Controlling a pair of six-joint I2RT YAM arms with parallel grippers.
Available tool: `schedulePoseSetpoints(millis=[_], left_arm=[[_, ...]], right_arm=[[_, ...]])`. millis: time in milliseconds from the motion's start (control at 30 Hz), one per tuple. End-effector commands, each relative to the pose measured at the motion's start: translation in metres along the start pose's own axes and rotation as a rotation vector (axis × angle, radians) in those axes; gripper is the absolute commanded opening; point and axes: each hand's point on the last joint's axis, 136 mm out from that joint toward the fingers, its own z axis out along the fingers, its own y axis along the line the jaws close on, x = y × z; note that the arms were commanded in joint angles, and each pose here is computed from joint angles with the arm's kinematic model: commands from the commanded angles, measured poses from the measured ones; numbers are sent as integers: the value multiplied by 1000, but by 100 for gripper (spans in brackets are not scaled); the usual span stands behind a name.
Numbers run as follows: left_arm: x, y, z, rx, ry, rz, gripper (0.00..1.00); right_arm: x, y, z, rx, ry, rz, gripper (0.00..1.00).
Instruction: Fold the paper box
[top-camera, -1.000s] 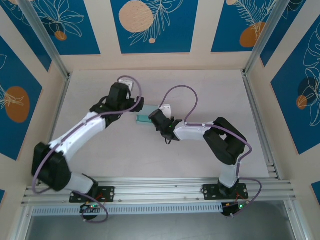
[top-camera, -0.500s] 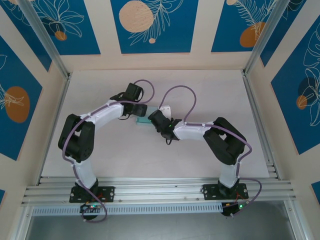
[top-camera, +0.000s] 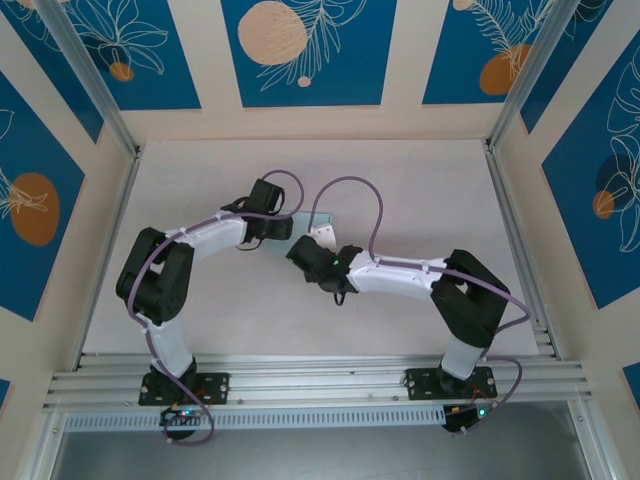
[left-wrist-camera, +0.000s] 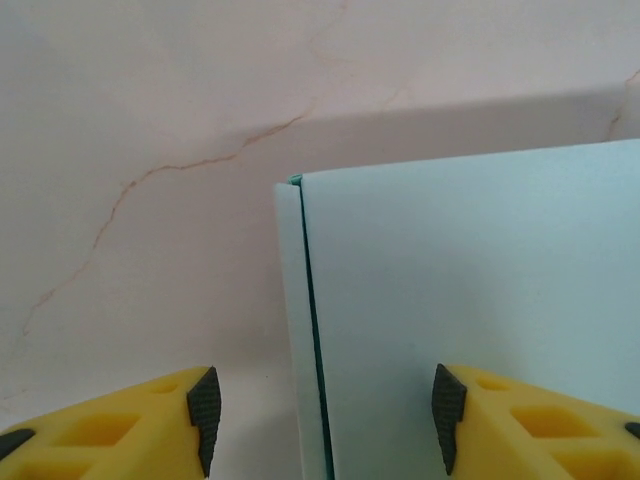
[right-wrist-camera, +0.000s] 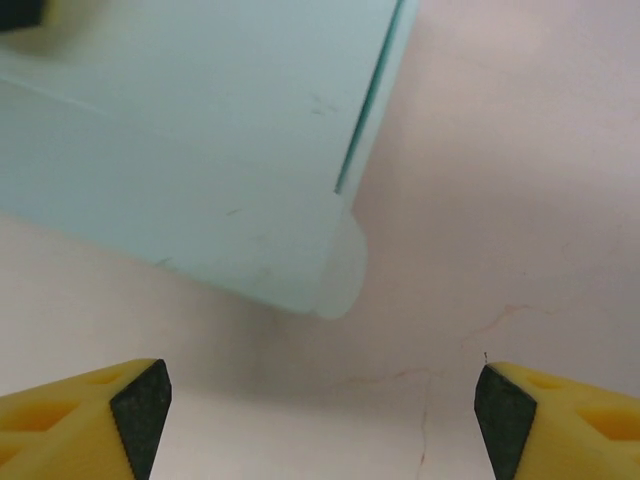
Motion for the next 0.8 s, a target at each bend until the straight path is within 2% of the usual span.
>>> schedulePoseSetpoints(millis=[0, 100, 233, 367, 567, 667, 767], left_arm=[[22, 4, 10, 2, 58, -29, 57], [27, 5, 12, 6, 58, -42, 56], [33, 4, 15, 17, 67, -53, 56], [32, -1, 15, 39, 65, -65, 56], [34, 4, 17, 13, 75, -72, 53], [38, 5, 18, 7, 84, -74, 50], [40, 9, 19, 5, 92, -79, 42]], right_arm=[[-18, -2, -36, -27, -39, 14, 83], [-24, -1, -44, -83, -23, 70, 83], [-38, -8, -36, -124, 21, 137, 80], [-51, -5, -12, -200, 79, 185, 74], [-50, -7, 36, -333, 208, 295, 70], [-49, -5, 50, -395, 234, 337, 67], [-42, -2, 64, -449, 271, 381, 66]])
